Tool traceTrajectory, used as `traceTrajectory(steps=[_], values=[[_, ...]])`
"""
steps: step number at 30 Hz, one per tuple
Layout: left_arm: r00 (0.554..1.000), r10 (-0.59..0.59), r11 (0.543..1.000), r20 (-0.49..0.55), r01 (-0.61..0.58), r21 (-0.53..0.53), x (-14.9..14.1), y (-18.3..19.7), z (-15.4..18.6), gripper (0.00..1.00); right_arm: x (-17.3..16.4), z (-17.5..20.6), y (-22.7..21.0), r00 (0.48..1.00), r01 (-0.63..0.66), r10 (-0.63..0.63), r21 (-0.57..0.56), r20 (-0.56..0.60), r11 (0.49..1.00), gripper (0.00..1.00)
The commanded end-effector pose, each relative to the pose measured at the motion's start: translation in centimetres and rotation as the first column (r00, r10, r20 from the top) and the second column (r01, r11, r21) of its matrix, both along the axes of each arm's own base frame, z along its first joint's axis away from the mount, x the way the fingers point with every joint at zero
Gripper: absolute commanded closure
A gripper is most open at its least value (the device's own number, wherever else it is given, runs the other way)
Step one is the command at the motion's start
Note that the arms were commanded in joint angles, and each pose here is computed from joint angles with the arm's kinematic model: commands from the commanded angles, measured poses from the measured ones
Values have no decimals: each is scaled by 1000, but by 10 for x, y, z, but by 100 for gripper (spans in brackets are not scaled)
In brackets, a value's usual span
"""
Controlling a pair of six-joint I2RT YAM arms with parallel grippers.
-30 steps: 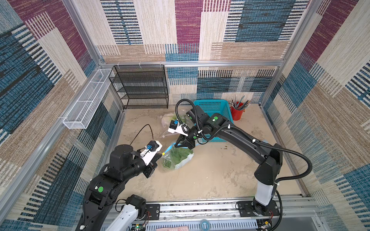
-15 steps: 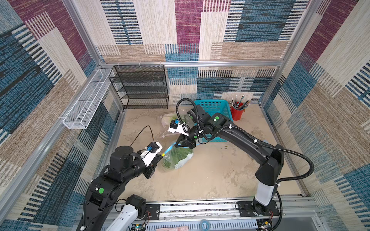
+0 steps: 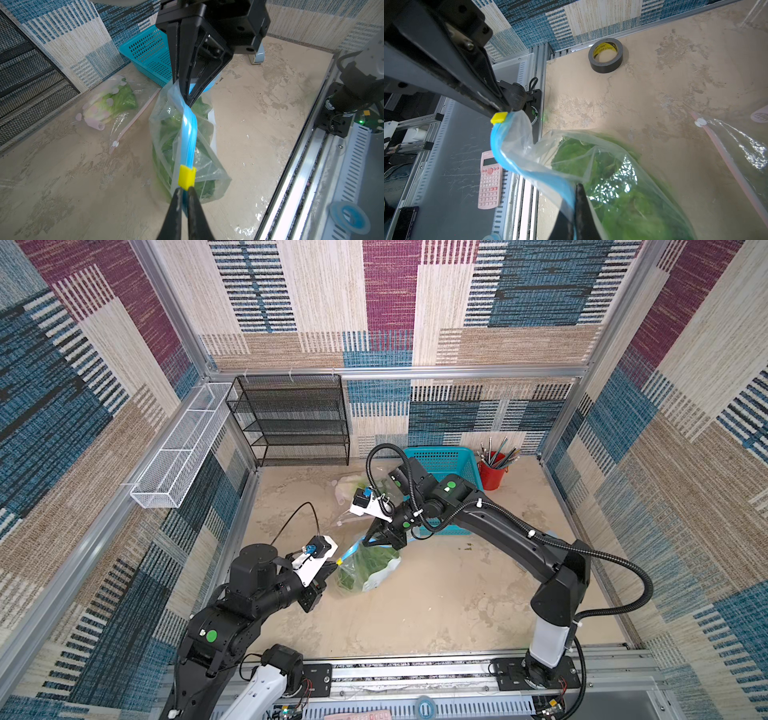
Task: Open the zip-top bag and take out the chinese cabbages
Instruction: Adjust the zipper food storage bag at the center of the board.
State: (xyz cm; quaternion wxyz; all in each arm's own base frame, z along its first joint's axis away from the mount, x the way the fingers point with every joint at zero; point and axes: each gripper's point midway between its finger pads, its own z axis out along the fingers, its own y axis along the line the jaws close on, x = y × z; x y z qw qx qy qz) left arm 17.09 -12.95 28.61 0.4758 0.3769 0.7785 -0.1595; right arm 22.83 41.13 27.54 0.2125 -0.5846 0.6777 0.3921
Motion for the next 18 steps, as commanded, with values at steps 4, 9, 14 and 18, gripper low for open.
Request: traceTrajectory(steps=[4, 9, 14, 18], values=[[999, 5, 1000, 52, -4, -21, 2, 0, 13, 100, -6, 10, 3, 1000, -23, 24, 42, -15, 999, 100], [997, -11, 999, 71, 14, -43, 1, -4, 20, 100, -3, 9, 2, 1000, -3, 4, 29, -10, 1000, 80], [997, -37, 998, 71, 41, -55, 0, -8, 26, 100, 2, 29, -1, 999, 38, -40, 53, 37, 998, 31], [997, -58, 997, 52, 60, -51, 1, -12, 28, 100, 10, 56, -5, 987, 95, -107, 105, 119, 990, 11]])
